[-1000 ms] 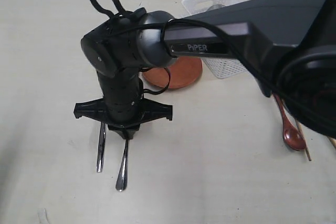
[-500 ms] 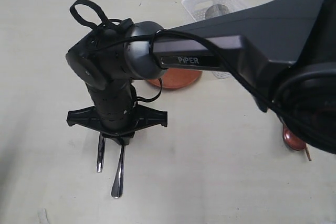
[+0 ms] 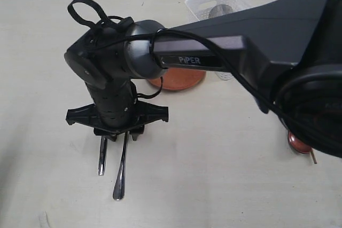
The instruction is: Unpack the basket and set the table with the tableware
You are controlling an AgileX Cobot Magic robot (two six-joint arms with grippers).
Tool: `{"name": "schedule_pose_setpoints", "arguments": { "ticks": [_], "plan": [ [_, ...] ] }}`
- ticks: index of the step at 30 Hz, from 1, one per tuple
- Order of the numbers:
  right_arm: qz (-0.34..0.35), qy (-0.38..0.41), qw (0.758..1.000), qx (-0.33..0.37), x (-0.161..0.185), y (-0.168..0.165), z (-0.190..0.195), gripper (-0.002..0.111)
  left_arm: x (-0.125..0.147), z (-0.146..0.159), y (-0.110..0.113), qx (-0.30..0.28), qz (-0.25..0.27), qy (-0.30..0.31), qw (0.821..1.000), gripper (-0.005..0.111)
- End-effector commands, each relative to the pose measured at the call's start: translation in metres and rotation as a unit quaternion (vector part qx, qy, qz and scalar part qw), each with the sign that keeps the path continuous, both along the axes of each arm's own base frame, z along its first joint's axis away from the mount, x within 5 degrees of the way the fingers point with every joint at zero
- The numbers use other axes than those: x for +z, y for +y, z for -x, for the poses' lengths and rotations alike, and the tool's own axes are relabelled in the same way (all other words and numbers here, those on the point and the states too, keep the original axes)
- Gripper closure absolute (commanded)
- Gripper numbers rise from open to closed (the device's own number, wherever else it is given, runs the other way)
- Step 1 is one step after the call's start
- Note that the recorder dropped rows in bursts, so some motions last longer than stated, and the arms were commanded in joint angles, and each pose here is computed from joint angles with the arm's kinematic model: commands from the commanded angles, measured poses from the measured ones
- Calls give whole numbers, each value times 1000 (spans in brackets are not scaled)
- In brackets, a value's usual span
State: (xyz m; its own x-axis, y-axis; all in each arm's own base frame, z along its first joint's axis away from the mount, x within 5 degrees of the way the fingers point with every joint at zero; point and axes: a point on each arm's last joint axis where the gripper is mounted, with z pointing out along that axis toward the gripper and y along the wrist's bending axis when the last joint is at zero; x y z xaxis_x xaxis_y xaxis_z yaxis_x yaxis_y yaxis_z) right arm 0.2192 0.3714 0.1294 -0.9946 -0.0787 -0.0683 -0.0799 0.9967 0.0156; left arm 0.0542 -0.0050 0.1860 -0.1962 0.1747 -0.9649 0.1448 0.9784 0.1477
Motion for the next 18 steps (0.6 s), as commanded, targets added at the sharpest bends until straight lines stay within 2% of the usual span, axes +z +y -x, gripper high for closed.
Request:
{"name": "schedule_pose_setpoints", "arguments": {
  "ticks": [1,5,8,14,18],
  "plan": [
    [-17,-25,999,31,23,11,-8,67,0,0,0,2,8,-3,1000,107],
    [-57,-46,997,40,48,25,-15,67,0,0,0,2,8,-3,1000,107],
    [-85,-50,992,73,54,36,-8,67,0,0,0,2,8,-3,1000,107],
    [-32,-25,995,89,32,34,-2,67,0,0,0,2,8,-3,1000,107],
    [-21,-19,994,104,24,35,-1,67,0,0,0,2,8,-3,1000,107]
  ]
}}
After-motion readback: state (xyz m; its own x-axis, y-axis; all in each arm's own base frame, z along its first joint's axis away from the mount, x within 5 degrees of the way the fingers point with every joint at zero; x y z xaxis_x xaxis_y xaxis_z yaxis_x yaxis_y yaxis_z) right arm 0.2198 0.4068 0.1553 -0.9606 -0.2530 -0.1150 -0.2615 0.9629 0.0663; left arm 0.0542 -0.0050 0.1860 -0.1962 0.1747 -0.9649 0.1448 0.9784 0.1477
